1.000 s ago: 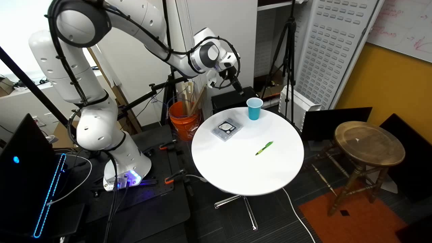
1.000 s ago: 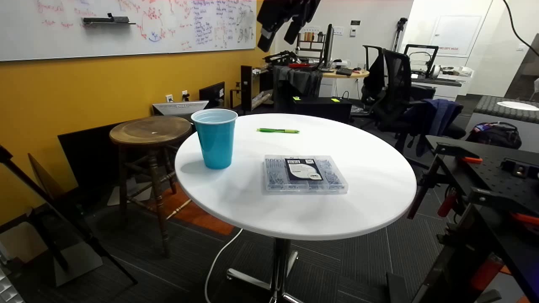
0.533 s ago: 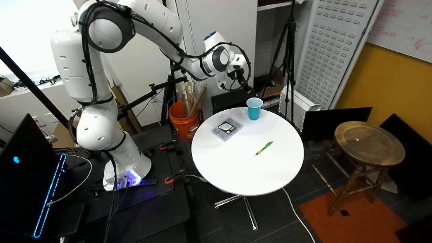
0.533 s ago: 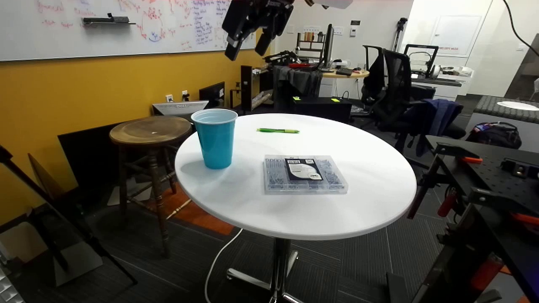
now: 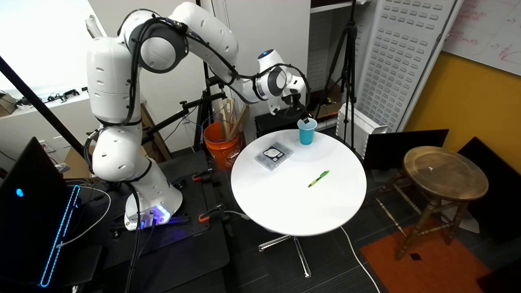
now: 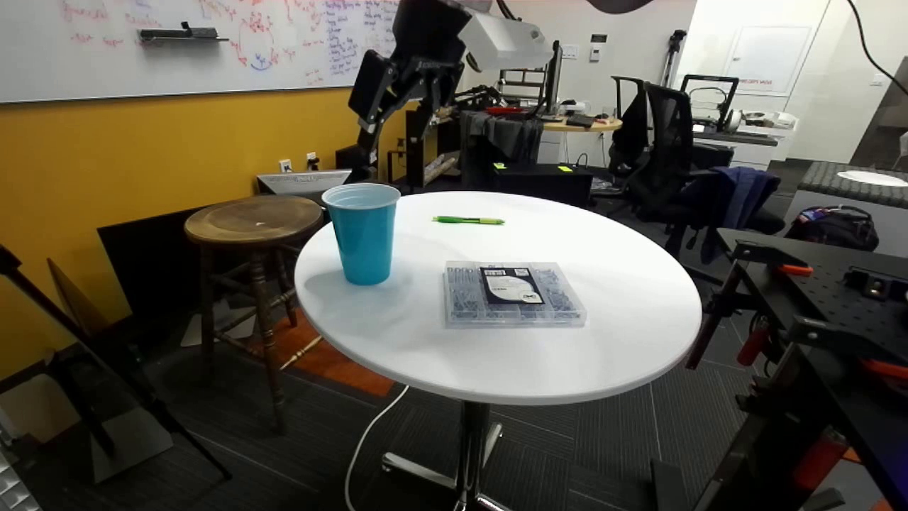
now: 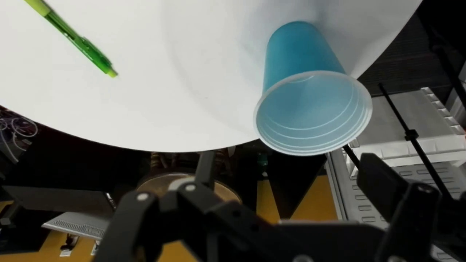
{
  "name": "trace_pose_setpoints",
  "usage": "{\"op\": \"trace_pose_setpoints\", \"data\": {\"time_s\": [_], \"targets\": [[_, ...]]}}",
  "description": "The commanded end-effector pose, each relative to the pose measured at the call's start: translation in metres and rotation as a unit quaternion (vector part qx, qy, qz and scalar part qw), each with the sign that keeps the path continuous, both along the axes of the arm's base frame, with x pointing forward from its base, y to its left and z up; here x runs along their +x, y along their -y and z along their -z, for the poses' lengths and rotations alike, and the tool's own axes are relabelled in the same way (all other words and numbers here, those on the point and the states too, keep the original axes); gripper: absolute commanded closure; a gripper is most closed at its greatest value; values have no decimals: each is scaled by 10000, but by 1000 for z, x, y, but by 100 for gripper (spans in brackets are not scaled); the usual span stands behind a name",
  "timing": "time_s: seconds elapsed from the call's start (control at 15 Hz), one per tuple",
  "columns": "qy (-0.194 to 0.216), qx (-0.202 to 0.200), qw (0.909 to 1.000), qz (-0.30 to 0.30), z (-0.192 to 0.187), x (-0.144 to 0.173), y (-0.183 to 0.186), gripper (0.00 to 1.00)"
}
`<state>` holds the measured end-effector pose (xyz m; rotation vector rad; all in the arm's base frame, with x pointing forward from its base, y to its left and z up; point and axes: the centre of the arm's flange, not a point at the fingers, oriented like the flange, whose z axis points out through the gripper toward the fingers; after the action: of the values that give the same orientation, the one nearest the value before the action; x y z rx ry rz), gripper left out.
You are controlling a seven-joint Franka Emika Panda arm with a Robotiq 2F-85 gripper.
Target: Move the light blue cup to the right
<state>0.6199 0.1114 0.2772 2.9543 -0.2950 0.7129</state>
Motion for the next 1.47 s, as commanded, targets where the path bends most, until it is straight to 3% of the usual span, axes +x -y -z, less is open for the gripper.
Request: {"op": "trace_pose_setpoints", "data": {"time_s": [0.0,0.53,1.4], "targets": [[-152,40,9998,111,15,11,-1,0],[-257,171,9986,436,35,12,14,0],[-307,269,9954,864,59,53,31,0]]}}
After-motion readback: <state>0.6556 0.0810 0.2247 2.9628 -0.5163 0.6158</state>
